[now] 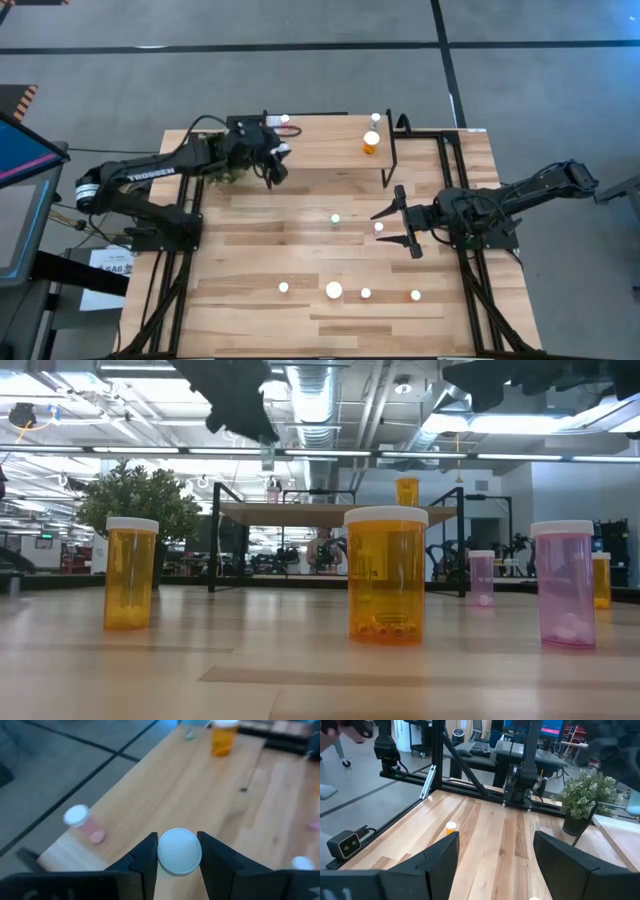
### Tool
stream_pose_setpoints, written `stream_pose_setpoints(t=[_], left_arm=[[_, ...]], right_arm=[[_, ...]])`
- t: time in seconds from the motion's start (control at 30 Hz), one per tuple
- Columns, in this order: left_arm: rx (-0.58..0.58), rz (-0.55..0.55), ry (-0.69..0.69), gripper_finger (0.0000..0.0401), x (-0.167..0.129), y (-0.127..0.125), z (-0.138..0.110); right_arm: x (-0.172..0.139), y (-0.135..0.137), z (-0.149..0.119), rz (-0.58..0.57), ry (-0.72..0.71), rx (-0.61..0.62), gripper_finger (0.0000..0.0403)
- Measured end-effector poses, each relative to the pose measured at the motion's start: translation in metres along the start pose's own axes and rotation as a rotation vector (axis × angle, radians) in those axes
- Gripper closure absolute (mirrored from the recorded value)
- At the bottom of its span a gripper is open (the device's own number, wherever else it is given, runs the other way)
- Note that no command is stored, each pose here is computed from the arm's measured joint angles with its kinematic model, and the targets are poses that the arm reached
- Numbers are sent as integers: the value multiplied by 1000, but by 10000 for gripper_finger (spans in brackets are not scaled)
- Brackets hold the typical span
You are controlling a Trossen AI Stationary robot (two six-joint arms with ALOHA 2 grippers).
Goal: Pick and place medicine bottles onto shelf by color
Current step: Put the left blue pill bottle on the shelf
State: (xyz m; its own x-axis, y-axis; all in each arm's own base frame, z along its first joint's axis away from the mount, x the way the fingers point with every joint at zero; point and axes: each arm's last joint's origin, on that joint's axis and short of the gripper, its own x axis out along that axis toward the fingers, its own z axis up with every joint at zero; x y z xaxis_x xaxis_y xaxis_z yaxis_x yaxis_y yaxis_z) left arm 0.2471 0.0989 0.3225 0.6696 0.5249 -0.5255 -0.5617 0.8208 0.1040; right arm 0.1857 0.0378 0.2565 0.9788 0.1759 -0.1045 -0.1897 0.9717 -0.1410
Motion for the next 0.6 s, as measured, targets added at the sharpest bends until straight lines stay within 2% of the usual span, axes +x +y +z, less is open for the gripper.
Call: stream_pose_setpoints(t=[0.3, 0.6], left_arm=[[-40, 30, 84, 293, 36, 35, -8], [-63, 51, 137, 293, 59, 49, -16]], right_arm=[[0, 0, 0, 0, -1, 0, 124], [0, 0, 0, 1, 3, 0, 124]])
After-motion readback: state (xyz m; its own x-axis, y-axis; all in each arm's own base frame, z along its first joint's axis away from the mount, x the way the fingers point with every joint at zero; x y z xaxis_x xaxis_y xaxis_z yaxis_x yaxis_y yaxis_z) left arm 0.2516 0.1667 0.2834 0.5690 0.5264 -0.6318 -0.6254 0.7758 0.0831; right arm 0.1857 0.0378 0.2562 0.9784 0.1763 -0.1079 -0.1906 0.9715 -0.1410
